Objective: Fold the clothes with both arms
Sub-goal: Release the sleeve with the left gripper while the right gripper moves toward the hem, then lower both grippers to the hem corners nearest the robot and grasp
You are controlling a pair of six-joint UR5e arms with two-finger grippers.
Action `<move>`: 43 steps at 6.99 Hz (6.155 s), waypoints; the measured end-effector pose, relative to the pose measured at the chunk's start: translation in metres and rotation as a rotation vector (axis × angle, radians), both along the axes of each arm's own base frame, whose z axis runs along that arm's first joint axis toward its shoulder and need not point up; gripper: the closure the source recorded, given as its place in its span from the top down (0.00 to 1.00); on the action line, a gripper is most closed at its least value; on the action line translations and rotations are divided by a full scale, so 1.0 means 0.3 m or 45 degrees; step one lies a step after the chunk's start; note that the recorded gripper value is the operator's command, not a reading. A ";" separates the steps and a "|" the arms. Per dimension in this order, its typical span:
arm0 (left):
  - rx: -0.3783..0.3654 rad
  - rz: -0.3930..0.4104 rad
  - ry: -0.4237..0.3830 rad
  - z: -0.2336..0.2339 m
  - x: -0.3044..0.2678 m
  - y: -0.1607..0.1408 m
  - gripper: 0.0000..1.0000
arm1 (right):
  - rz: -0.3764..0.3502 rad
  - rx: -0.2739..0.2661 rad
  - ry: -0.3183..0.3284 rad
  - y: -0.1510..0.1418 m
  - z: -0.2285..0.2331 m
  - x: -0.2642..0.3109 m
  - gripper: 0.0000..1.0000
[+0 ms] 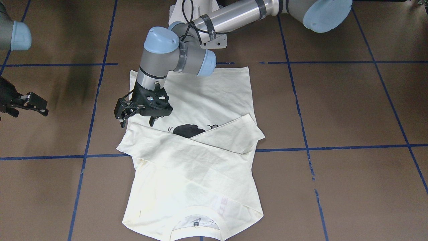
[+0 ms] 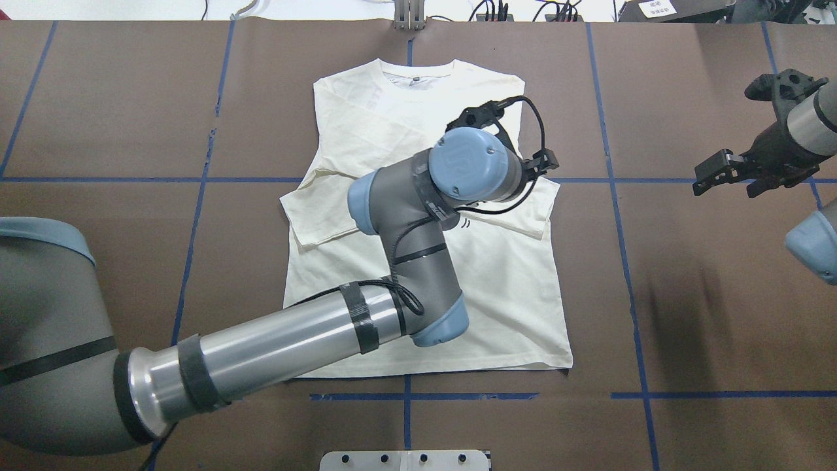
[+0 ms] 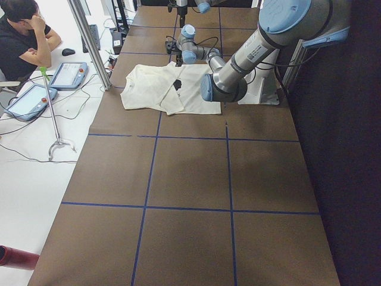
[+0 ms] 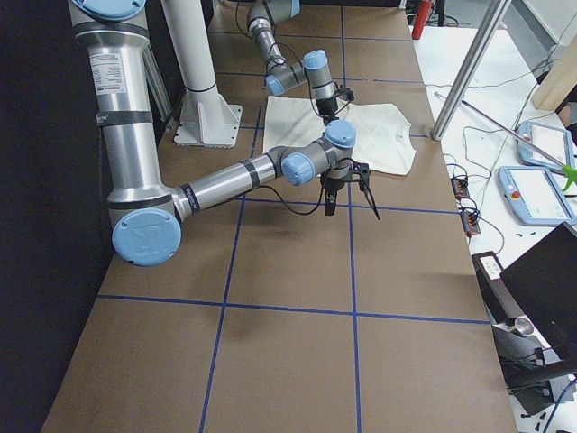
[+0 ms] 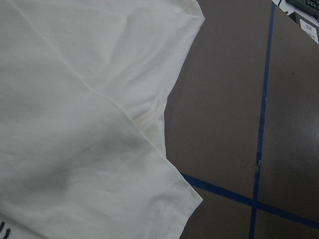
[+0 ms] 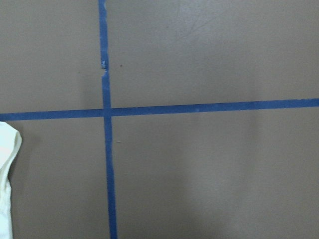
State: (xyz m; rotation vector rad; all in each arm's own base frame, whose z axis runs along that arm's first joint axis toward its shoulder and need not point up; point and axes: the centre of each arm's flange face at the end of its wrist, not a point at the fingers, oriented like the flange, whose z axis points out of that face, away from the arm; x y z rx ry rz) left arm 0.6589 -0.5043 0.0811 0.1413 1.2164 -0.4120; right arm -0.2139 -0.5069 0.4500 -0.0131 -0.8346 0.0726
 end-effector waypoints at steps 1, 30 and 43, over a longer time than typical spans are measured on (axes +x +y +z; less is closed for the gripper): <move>0.023 0.046 -0.070 0.111 -0.112 -0.002 1.00 | 0.025 -0.022 -0.005 0.025 -0.071 -0.101 1.00; -0.083 0.220 -0.260 0.737 -0.669 0.584 0.82 | 0.144 0.012 -0.175 0.830 -0.367 -0.682 0.00; -0.296 0.227 -0.460 0.818 -0.458 0.814 0.10 | 0.154 -0.004 -0.196 0.804 -0.387 -0.673 0.00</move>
